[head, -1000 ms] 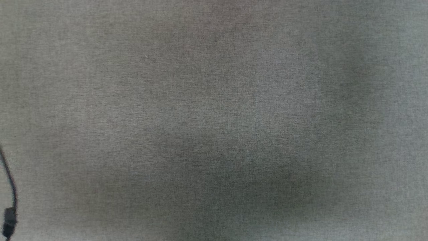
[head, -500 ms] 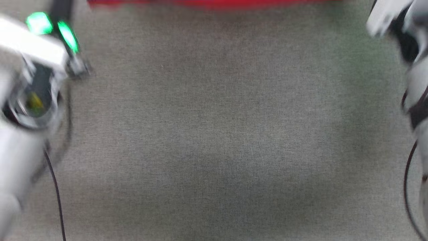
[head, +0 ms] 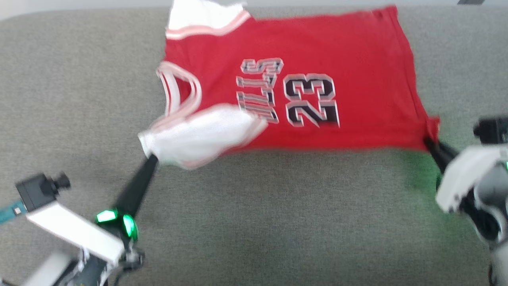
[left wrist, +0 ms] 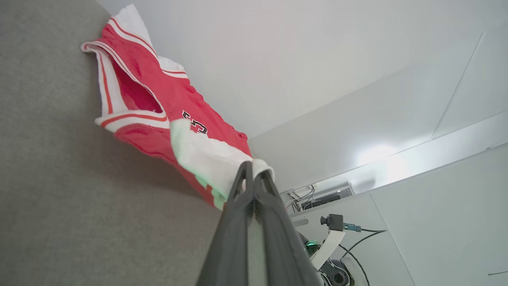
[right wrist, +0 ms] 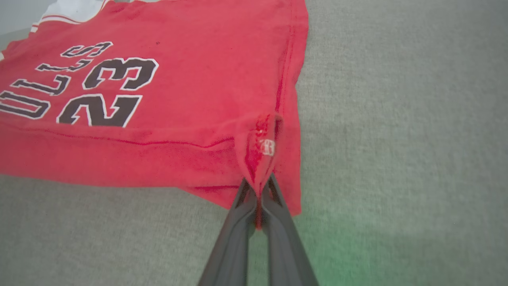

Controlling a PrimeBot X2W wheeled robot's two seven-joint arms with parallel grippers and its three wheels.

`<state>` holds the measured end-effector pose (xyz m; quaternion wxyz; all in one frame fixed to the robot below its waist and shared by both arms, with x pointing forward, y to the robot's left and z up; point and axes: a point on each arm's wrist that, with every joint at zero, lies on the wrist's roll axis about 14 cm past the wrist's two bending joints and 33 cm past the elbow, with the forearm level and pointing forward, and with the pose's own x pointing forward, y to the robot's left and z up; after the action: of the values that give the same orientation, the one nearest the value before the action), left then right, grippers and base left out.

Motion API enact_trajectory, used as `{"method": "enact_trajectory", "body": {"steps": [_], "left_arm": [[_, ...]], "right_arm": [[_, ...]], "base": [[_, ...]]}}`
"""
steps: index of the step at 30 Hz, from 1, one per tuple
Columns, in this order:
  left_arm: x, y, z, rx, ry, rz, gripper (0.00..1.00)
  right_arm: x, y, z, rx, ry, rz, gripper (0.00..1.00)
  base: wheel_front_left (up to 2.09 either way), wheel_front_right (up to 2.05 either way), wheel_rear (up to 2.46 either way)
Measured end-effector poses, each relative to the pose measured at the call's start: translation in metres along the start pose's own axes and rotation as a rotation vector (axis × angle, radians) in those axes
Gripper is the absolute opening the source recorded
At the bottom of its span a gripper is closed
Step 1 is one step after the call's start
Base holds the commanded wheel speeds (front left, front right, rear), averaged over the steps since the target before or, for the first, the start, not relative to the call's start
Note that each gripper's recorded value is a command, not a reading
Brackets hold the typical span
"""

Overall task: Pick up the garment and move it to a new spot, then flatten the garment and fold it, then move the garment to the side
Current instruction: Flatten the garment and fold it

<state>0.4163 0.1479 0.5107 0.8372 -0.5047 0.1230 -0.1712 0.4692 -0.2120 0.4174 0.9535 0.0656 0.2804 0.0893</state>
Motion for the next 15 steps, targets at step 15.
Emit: {"method": "enact_trajectory", "body": {"steps": [15], "left_arm": [[-0.069,-0.019,-0.03,0.024,0.067,0.007,0.0]], "right_arm": [[-0.093,0.012,-0.046,0.074,0.066,-0.02,0.0]], "base": [[0.0,0.0,0.0]]}}
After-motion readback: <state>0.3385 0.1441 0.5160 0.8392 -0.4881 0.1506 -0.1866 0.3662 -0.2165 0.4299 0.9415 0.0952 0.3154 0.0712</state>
